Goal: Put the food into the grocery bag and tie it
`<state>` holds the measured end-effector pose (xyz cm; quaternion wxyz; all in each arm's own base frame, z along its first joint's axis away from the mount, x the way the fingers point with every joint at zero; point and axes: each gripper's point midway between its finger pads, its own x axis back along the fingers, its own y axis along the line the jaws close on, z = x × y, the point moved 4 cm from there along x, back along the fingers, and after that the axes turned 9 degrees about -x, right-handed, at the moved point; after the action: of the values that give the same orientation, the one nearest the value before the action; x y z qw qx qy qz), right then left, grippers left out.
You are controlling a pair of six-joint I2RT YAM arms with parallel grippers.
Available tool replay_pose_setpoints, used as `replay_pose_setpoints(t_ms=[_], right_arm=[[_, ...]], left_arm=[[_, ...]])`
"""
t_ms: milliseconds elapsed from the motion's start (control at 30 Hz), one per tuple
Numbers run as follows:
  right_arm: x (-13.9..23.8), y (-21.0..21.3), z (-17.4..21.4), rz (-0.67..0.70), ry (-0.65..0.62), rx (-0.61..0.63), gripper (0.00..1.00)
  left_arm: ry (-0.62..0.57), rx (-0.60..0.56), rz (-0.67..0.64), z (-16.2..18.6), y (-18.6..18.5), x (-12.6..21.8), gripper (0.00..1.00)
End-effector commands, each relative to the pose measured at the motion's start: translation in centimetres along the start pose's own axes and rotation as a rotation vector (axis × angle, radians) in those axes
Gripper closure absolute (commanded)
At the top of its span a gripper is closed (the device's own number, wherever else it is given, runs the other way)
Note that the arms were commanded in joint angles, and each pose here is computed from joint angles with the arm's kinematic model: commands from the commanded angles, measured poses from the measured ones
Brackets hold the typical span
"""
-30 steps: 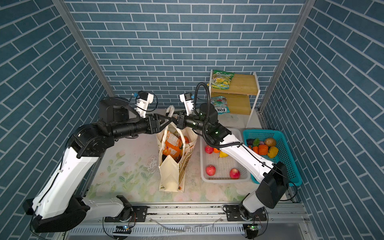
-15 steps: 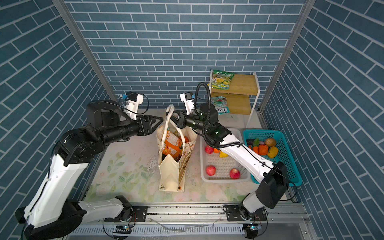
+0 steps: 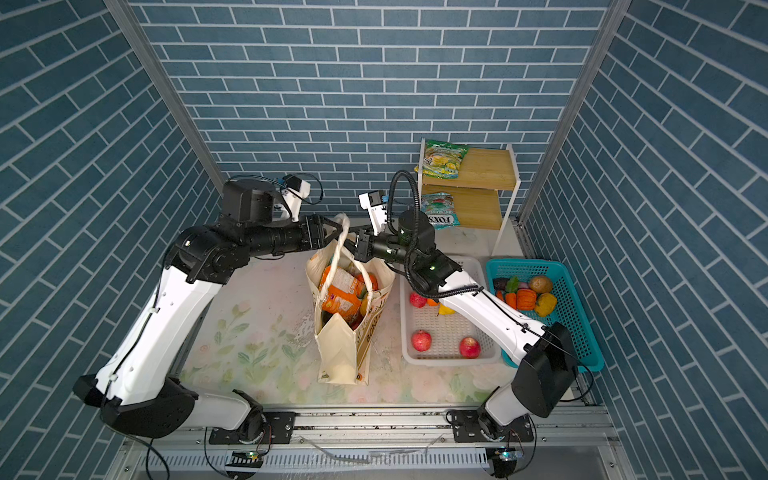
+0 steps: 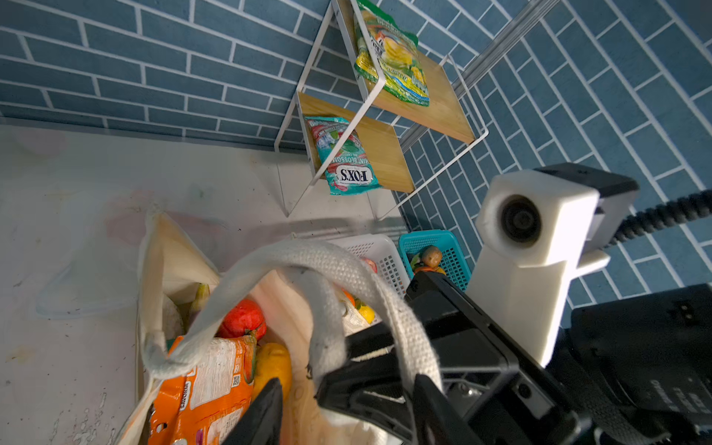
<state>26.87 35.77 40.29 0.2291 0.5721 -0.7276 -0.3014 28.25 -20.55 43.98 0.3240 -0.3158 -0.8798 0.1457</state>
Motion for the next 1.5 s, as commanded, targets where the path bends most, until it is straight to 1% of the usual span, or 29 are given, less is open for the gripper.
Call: replay_pose_setpoints(t_ms=[0,133,367,700,867,1000,1200,1367,1467], right_arm=[[1.3,2.7,-1.3,-0.073,-0.039,0.047,1.0],[1.4,2.8,-1.2,-0.077,-0.033,0.049,1.0],[1.6,3.1,-1.3,-0.083,-0.037,0.07,1.0],[1.0,3.8,-0.2,-0.133,-0.003,0.077,1.0],[0.9,4.0,0.1,-0.144,0.011,0.086,1.0],[0.7,3.9,0.2,-0.142,0.013,0.095,1.0],[0.3,3.6,0.0,-0.129,0.016,0.109,1.0],[0.3,3.4,0.0,-0.114,0.022,0.13,1.0],[0.3,3.4,0.1,-0.111,0.024,0.135,1.0]], left_arm=[[-0.01,0.003,0.052,-0.5,-0.7,0.0,0.47],[0.007,0.015,0.042,-0.2,-0.3,-0.5,0.5],[-0.003,0.043,0.025,-0.1,0.7,-0.1,0.63],[0.008,0.067,0.01,0.2,1.6,-0.3,0.66],[-0.006,0.079,0.057,-0.1,1.0,-0.5,0.65],[0.003,0.082,0.075,0.2,0.8,-0.6,0.66],[0.034,0.085,0.083,1.3,1.1,-0.8,0.74],[0.047,0.084,0.114,1.7,0.8,-0.8,0.76],[0.047,0.083,0.128,1.8,0.6,-0.7,0.82]])
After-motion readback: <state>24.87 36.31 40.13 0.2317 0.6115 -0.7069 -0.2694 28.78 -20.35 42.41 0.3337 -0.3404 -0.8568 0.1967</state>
